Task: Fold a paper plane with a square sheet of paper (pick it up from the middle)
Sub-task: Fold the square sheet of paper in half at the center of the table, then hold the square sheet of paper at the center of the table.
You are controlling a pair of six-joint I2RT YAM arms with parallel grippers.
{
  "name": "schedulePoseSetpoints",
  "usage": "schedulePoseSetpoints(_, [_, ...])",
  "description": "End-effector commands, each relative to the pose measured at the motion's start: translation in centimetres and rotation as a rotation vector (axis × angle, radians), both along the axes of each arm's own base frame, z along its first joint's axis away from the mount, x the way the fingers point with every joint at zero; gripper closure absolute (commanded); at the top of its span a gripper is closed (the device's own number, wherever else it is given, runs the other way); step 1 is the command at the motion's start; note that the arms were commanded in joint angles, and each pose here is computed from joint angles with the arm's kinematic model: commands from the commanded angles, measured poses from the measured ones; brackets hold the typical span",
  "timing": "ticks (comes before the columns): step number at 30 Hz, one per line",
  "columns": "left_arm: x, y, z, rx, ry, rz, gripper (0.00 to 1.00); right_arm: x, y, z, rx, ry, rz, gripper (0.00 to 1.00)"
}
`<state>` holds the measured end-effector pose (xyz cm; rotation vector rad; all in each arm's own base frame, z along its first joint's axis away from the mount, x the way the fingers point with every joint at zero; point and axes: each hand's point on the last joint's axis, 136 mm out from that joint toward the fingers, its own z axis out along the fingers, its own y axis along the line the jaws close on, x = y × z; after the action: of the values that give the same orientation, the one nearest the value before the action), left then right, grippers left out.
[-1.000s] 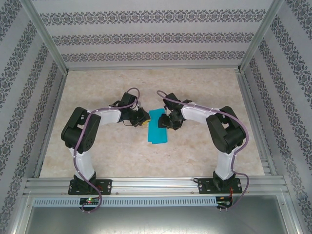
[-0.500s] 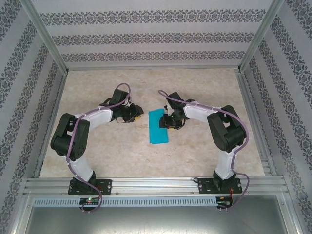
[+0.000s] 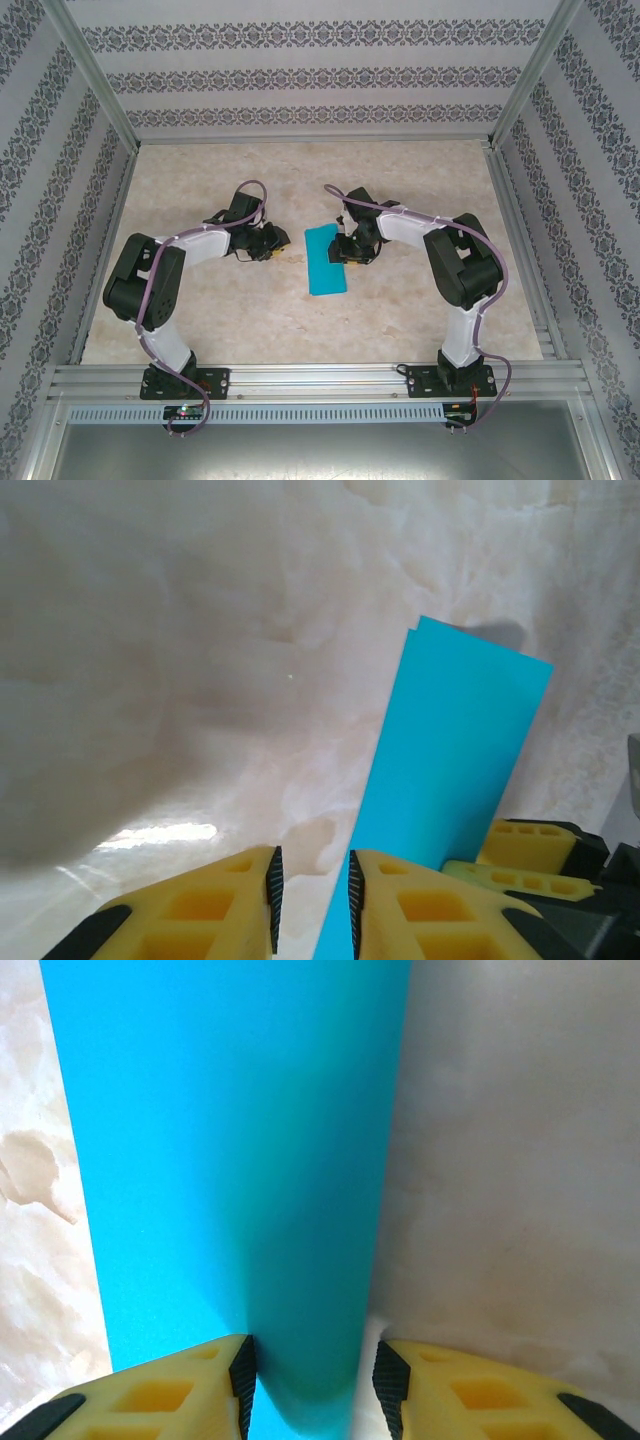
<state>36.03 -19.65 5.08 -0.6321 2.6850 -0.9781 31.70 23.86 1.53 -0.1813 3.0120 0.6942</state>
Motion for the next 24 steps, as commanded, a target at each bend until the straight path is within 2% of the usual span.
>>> schedulePoseSetpoints(1, [0.0, 1.3, 0.7, 0.058, -0.043, 0.014, 0.72, -2.1, -3.3, -4.9, -0.153, 0.096, 0.022, 0.58])
schedulePoseSetpoints(5, [0.3, 1.5, 1.0, 0.063, -0.059, 0.027, 0.7, -2.3, -3.5, -5.0, -0.155, 0.093, 0.054, 0.58])
schedulePoseSetpoints(8, [0.2, 1.9, 1.0, 0.086, -0.06, 0.038, 0.62, -2.3, -3.5, -5.0, -0.159, 0.098, 0.072, 0.58])
schedulePoseSetpoints(14, [-0.1, 2.7, 1.1, 0.119, -0.052, 0.067, 0.56, -2.0, -3.8, -5.1, -0.179, 0.097, 0.063, 0.58])
schedulePoseSetpoints(24, [0.0, 2.5, 0.9, 0.12, -0.045, 0.061, 0.56, -1.8, -4.4, -5.4, -0.188, 0.107, 0.048, 0.6])
